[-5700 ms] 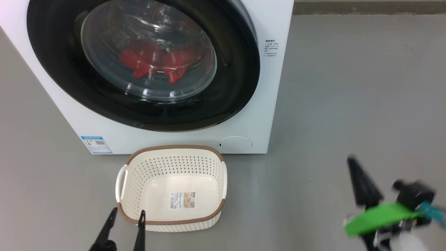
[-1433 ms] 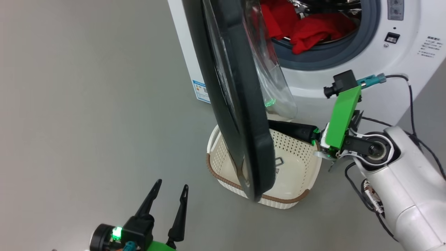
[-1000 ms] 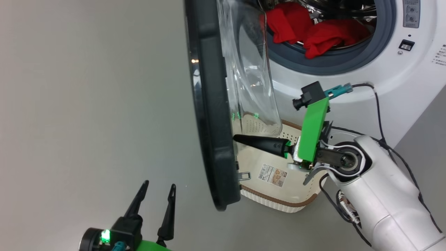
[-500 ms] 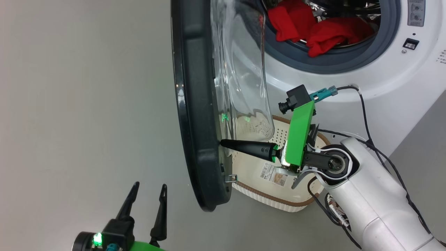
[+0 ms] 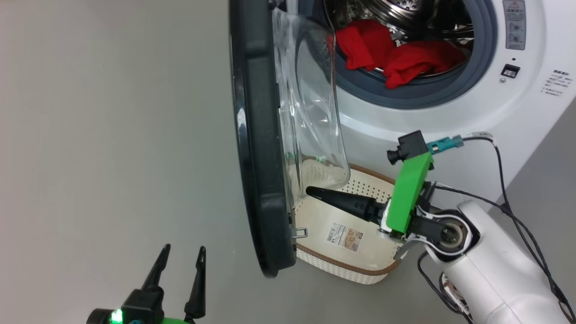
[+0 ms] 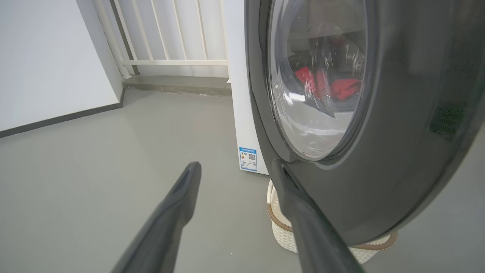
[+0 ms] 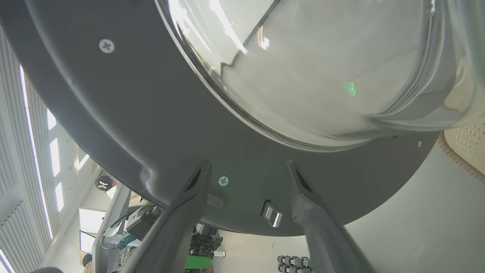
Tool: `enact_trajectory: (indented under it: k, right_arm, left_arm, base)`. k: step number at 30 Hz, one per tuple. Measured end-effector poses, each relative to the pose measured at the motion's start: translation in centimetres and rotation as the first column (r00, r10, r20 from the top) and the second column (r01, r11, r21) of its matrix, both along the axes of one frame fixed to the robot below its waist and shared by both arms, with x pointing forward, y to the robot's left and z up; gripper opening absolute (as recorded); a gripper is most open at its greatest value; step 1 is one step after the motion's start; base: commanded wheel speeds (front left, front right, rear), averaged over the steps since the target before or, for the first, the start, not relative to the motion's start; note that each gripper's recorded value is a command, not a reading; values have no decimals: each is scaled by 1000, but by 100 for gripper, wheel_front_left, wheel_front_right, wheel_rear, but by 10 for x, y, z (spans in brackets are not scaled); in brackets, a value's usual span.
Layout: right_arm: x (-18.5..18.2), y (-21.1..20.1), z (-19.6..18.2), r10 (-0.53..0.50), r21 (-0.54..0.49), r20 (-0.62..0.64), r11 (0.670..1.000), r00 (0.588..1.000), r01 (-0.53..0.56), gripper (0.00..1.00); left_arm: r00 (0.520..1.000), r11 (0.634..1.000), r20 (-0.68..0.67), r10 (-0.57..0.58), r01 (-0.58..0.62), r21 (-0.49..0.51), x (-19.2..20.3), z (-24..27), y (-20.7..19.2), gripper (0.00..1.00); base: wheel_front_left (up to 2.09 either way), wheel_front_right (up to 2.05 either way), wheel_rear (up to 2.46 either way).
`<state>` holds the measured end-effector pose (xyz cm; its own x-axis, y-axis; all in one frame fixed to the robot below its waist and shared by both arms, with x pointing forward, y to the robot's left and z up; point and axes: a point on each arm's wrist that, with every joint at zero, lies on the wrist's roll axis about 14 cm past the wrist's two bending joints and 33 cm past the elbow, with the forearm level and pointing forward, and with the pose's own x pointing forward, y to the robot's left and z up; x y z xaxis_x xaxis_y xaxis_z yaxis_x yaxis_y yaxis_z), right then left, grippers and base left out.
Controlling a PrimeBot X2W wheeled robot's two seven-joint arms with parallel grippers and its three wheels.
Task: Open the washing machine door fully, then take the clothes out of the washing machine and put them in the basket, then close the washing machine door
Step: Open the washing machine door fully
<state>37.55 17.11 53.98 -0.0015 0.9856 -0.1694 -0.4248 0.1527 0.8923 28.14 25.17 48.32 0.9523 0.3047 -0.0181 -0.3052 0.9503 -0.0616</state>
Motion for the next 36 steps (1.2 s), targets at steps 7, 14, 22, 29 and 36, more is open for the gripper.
enact_trajectory:
  k: [7, 14, 22, 29, 36]
  right_arm:
    - [14, -33, -24, -133, -66, 74, 988, 988, 138, 100]
    - [32, -76, -52, -285, -123, 197, 942, 938, 312, 100]
    - [43, -119, -76, -370, -136, 460, 869, 807, 476, 100]
    - [44, -144, -88, -372, -81, 657, 830, 656, 552, 100]
    - [80, -161, -40, -463, 77, 762, 760, 454, 645, 100]
  left_arm:
    - [1000, 1000, 7, -15, 15, 22, 2, 3, 2, 100]
    - [1000, 1000, 9, -16, 15, 21, 2, 2, 5, 100]
    - [1000, 999, 9, -29, 29, 21, 5, 1, 3, 100]
    - [999, 999, 2, -42, 42, 14, 5, -3, -1, 100]
    - [999, 999, -1, -48, 48, 13, 7, -3, -2, 100]
  base:
    - [0, 0, 0]
    - [0, 0, 0]
    - [0, 0, 0]
    - [0, 0, 0]
    - [0, 0, 0]
